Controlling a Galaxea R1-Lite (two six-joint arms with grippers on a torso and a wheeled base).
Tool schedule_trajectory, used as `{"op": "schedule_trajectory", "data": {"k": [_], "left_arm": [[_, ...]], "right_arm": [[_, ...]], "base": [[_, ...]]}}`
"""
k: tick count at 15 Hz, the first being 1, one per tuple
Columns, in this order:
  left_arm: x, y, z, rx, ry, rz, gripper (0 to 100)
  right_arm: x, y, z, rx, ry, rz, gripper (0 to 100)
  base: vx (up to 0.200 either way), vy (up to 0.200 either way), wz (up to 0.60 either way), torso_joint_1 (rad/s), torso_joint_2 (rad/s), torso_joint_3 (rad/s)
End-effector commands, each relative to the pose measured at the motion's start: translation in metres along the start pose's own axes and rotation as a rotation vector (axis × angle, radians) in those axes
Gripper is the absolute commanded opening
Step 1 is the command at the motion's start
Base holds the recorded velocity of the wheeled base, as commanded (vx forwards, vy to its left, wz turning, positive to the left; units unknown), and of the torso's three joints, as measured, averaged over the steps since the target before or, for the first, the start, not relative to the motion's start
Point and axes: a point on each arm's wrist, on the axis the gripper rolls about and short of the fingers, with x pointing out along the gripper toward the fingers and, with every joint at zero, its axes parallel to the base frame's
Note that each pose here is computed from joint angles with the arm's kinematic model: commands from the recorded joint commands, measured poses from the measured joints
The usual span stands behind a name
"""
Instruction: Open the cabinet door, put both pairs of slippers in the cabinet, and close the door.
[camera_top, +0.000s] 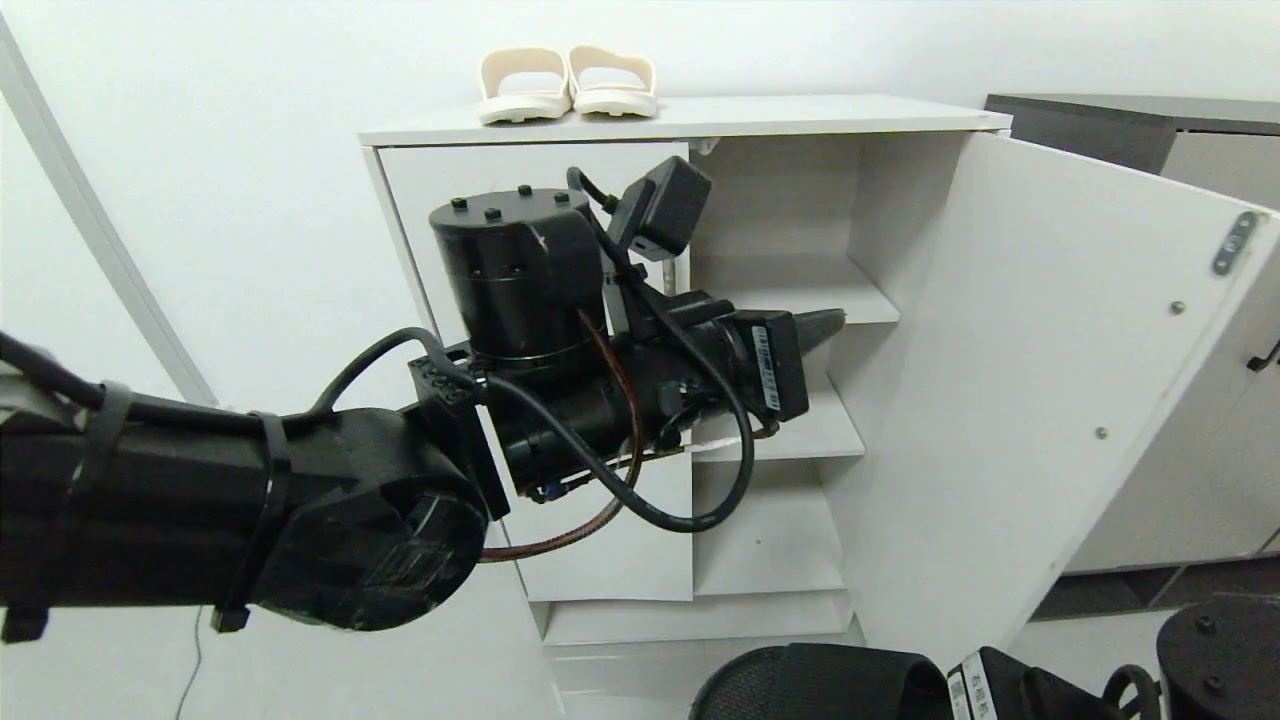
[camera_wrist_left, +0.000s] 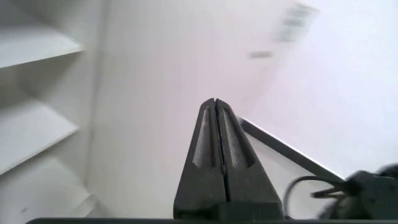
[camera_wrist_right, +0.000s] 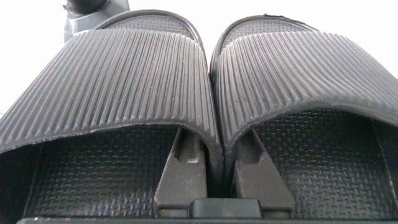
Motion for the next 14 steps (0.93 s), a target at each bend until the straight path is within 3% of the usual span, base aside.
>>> {"op": "schedule_trajectory", "data": {"k": [1, 2, 3, 6, 7, 9, 11, 12, 14], "left_arm": [[-0.008, 0.012, 0.009, 0.008, -0.025, 0.04, 0], [-0.022, 0.026, 0.023, 0.024, -0.062, 0.093, 0], [-0.036, 0.031, 0.033, 0.033, -0.085, 0.125, 0], [-0.087, 0.034, 0.061, 0.066, -0.14, 0.243, 0], [-0.117, 0.03, 0.071, 0.08, -0.145, 0.371, 0], [-0.157, 0.02, 0.071, 0.093, -0.106, 0.535, 0], [-0.197, 0.009, 0.058, 0.129, -0.047, 0.691, 0], [-0.209, 0.005, 0.052, 0.145, -0.039, 0.759, 0], [-0.244, -0.012, 0.034, 0.172, -0.087, 0.912, 0]], "right_arm": [[0.003, -0.004, 0.003, 0.005, -0.004, -0.018, 0], [0.005, -0.019, 0.012, 0.025, -0.029, -0.096, 0], [0.003, -0.031, 0.018, 0.039, -0.049, -0.196, 0], [-0.001, -0.055, 0.032, 0.096, -0.091, -0.46, 0], [0.003, -0.064, 0.037, 0.138, -0.1, -0.564, 0], [0.014, -0.075, 0.046, 0.169, -0.116, -0.68, 0], [0.03, -0.089, 0.054, 0.219, -0.131, -0.808, 0], [0.037, -0.094, 0.058, 0.237, -0.142, -0.85, 0], [0.058, -0.109, 0.064, 0.293, -0.166, -0.96, 0]], "base": [[0.0, 0.0, 0.0, 0.0, 0.0, 0.0], [0.0, 0.0, 0.0, 0.0, 0.0, 0.0], [0.0, 0.0, 0.0, 0.0, 0.0, 0.0], [0.0, 0.0, 0.0, 0.0, 0.0, 0.0], [0.0, 0.0, 0.0, 0.0, 0.0, 0.0], [0.0, 0.0, 0.0, 0.0, 0.0, 0.0], [0.0, 0.0, 0.0, 0.0, 0.0, 0.0], [0.0, 0.0, 0.0, 0.0, 0.0, 0.0], [0.0, 0.0, 0.0, 0.0, 0.0, 0.0]]}}
